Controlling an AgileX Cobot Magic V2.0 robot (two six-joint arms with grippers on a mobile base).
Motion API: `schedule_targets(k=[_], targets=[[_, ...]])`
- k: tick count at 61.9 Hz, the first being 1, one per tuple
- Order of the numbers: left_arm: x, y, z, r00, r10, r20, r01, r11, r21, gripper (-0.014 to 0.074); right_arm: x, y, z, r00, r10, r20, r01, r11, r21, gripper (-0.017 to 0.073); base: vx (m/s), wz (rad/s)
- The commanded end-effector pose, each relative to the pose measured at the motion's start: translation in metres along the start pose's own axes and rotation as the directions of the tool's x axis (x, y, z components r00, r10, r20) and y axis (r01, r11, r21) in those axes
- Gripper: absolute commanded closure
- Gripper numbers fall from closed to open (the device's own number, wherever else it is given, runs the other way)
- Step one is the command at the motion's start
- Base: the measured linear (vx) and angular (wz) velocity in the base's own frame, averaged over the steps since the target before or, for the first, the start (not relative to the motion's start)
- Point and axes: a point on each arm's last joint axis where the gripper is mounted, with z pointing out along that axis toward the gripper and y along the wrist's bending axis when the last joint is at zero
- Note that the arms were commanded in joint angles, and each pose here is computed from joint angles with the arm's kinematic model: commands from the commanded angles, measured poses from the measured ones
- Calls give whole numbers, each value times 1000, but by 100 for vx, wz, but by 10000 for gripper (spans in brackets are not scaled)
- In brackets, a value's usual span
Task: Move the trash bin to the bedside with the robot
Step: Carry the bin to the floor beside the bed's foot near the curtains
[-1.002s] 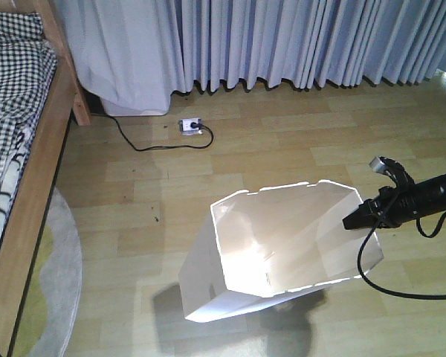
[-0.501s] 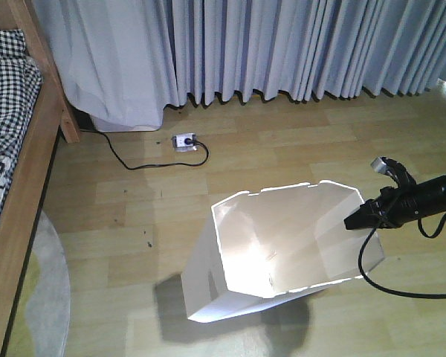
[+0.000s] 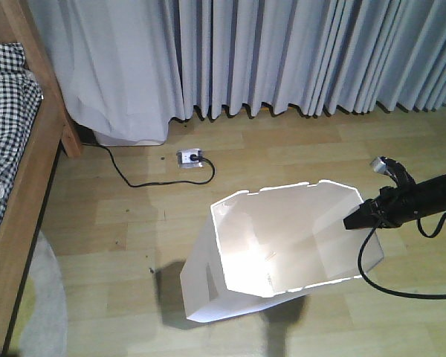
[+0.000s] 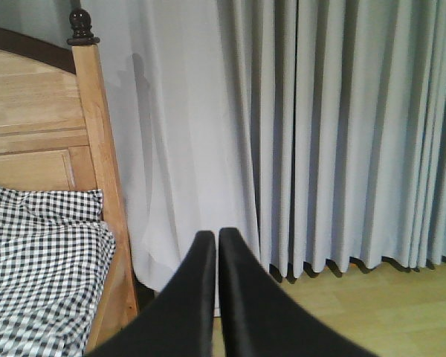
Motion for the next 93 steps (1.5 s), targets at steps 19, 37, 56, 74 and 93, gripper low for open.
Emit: schedule_targets(k=[19,37,56,74,93], targets=[[-3,0,0,997,-24,71,23,1000,8,600,-25,35,-27,993,21,116,5,977,-214,564,20,1],[-3,0,0,997,-24,71,23,1000,8,600,-25,35,-27,993,21,116,5,977,-214,564,18,2],[-3,0,0,997,-24,71,23,1000,8,600,-25,35,-27,993,21,116,5,977,-214,564,17,7],[-3,0,0,997,-24,71,23,1000,8,600,-25,35,-27,993,21,116,5,977,-214,564,16,11],[-3,0,0,997,-24,71,23,1000,8,600,-25,35,-27,993,21,116,5,977,-214,564,14,10]])
